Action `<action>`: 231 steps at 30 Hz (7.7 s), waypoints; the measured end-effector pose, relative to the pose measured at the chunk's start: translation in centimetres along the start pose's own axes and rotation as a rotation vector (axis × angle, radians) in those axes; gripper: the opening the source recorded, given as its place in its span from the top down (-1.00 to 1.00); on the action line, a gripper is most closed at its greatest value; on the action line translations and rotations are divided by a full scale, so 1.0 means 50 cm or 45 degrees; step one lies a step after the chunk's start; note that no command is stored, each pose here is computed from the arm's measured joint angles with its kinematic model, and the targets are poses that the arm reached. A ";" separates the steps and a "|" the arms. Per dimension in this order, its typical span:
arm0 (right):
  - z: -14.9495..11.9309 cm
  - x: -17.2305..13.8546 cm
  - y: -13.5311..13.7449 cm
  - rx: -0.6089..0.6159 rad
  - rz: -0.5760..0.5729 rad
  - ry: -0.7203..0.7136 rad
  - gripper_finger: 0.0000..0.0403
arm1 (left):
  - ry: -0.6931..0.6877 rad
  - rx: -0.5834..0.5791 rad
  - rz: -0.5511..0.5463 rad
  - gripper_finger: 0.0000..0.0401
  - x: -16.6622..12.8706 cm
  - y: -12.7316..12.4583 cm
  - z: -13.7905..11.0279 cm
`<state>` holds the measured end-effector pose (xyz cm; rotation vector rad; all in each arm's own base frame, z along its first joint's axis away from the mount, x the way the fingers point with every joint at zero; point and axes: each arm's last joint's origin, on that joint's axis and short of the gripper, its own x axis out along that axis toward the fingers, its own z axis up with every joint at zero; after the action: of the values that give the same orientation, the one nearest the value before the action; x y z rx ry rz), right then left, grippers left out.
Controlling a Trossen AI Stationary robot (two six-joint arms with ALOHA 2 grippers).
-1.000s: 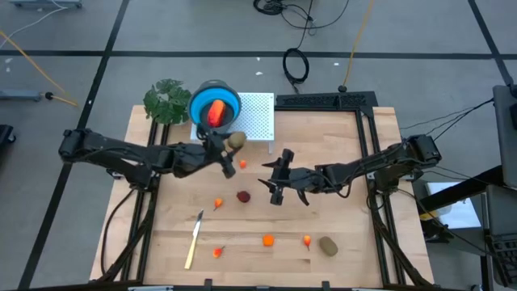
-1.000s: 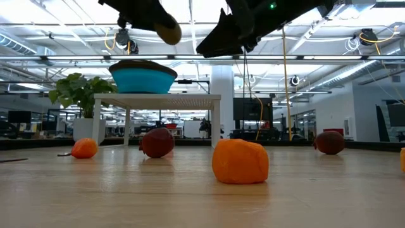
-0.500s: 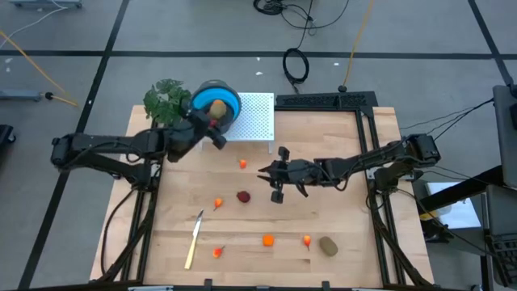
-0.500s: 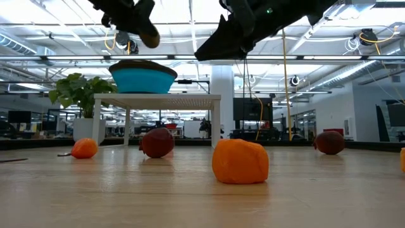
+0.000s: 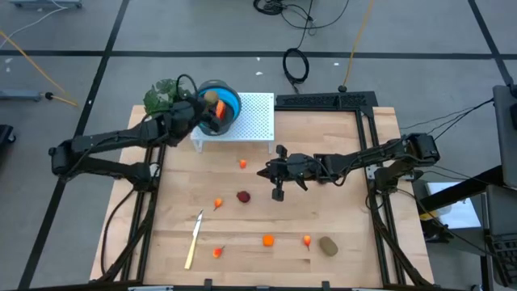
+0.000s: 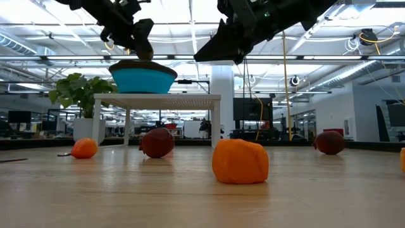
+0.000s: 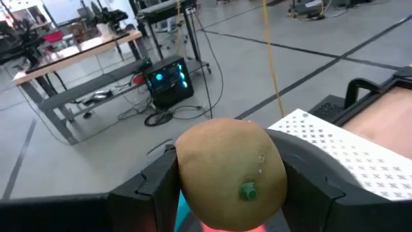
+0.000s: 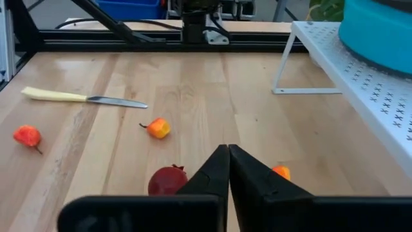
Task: Pick & Place Fruit
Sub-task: Put the top kiwi into the blue strainer bowl on the shelf, then put the kiwi into the blue strainer bowl on the shelf
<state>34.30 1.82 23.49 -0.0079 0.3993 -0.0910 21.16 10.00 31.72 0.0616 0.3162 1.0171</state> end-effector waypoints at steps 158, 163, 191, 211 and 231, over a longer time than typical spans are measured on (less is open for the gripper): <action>-0.047 -0.239 0.312 0.343 0.332 0.820 1.00 | 0.058 -0.208 -1.132 0.96 -0.218 -0.116 -0.266; -0.018 -0.257 0.308 0.437 0.289 0.935 1.00 | 0.046 -0.165 -1.163 0.97 -0.219 -0.117 -0.267; -0.098 -0.271 0.320 1.056 0.103 1.588 0.65 | 0.046 -0.160 -1.165 0.93 -0.219 -0.117 -0.267; -0.096 -0.269 0.323 1.111 0.102 1.583 -0.20 | 0.044 -0.160 -1.166 0.90 -0.219 -0.117 -0.266; -0.097 -0.268 0.322 1.148 0.060 1.575 -0.66 | 0.043 -0.159 -1.166 0.89 -0.219 -0.117 -0.266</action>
<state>21.53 19.13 23.84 0.9895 1.5614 -0.2201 16.83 -3.61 20.44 -0.2011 0.2669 0.1270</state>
